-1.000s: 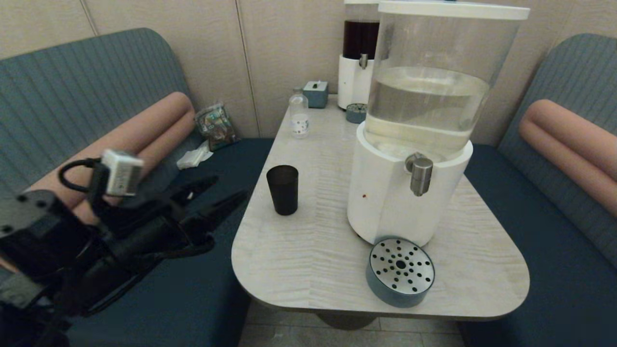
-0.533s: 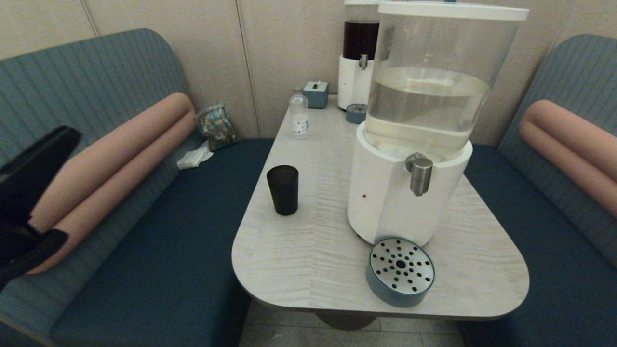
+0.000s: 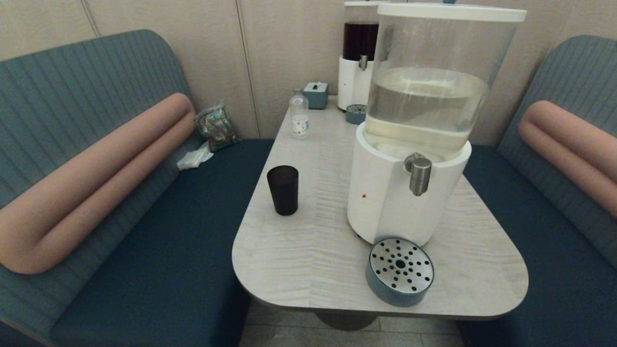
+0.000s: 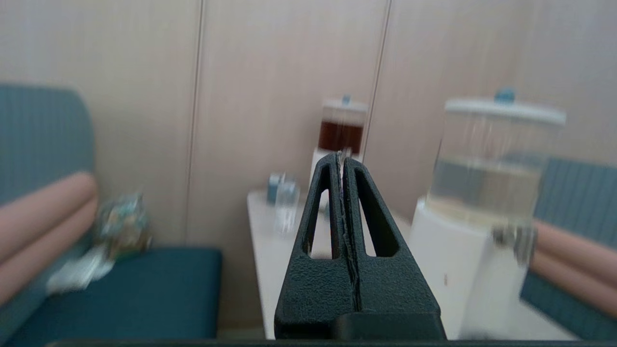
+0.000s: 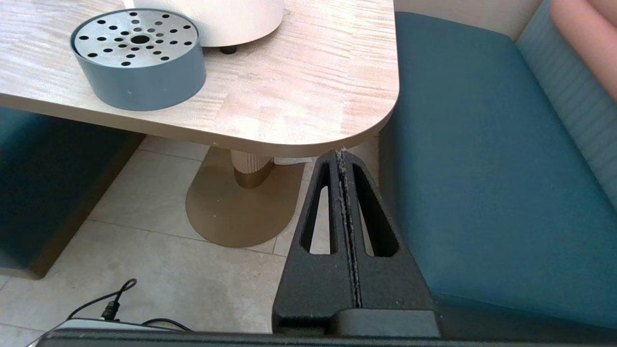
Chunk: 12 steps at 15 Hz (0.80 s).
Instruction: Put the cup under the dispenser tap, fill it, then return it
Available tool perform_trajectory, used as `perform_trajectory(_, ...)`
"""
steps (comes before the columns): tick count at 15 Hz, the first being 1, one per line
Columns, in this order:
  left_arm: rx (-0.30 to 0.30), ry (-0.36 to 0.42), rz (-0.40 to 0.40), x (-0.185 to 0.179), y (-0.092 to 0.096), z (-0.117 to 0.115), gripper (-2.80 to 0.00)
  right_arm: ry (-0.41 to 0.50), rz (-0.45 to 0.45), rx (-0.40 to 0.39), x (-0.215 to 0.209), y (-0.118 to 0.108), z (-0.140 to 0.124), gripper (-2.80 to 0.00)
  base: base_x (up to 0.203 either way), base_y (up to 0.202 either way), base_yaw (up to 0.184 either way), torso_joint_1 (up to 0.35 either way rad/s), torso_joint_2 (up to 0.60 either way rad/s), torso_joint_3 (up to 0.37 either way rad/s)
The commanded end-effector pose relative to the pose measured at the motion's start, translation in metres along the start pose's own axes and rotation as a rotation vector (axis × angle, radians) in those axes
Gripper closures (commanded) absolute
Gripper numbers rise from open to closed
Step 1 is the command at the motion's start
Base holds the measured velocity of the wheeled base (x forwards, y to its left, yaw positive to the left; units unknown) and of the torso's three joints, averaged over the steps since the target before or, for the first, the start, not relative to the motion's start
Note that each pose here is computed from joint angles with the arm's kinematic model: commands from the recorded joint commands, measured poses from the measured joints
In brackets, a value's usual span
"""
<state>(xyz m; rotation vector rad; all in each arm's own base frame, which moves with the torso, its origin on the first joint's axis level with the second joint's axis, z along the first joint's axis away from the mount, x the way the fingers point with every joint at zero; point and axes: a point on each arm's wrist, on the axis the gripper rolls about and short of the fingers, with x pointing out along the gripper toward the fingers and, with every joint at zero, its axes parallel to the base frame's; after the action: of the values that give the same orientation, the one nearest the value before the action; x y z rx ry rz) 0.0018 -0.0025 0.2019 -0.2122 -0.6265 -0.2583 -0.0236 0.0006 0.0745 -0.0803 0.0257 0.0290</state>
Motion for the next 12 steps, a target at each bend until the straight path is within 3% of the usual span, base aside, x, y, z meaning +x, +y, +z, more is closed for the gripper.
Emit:
perform_trajectory(1, 0.009, -0.008, 0.004, -0.03, -0.003, -0.004, 0.0, -0.001, 0.0, -0.001, 0.0, 0.0, 0.0, 0.0, 0.0, 0.0, 0.0, 0.0, 0.0, 0.0)
perform_trajectory(3, 0.026, 0.162, 0.043, -0.038, 0.003, -0.031, 0.0, 0.0, 0.001, -0.001, 0.0, 0.0, 0.0, 0.0, 0.0, 0.0, 0.0, 0.0, 0.0, 0.0)
perform_trajectory(4, 0.049, 0.205, 0.064, -0.042, 0.003, -0.036, 0.0, -0.001, 0.0, -0.001, 0.0, 0.0, 0.0, 0.0, 0.0, 0.0, 0.0, 0.0, 0.0, 0.0)
perform_trajectory(8, 0.086, 0.231, 0.095, -0.076, 0.001, -0.049, 0.0, -0.001, 0.0, -0.001, 0.0, 0.0, 0.0, 0.0, 0.0, 0.0, 0.0, 0.0, 0.0, 0.0)
perform_trajectory(10, 0.096, 0.422, 0.14, -0.085, 0.005, -0.068, 0.0, -0.001, 0.001, -0.001, 0.0, 0.0, 0.0, 0.0, 0.0, 0.0, 0.0, 0.0, 0.0, 0.0)
perform_trajectory(12, 0.165, 0.563, 0.248, -0.092, 0.009, -0.081, 0.0, -0.001, 0.001, -0.001, 0.0, 0.0, 0.0, 0.0, 0.0, 0.0, 0.0, 0.0, 0.0, 0.0)
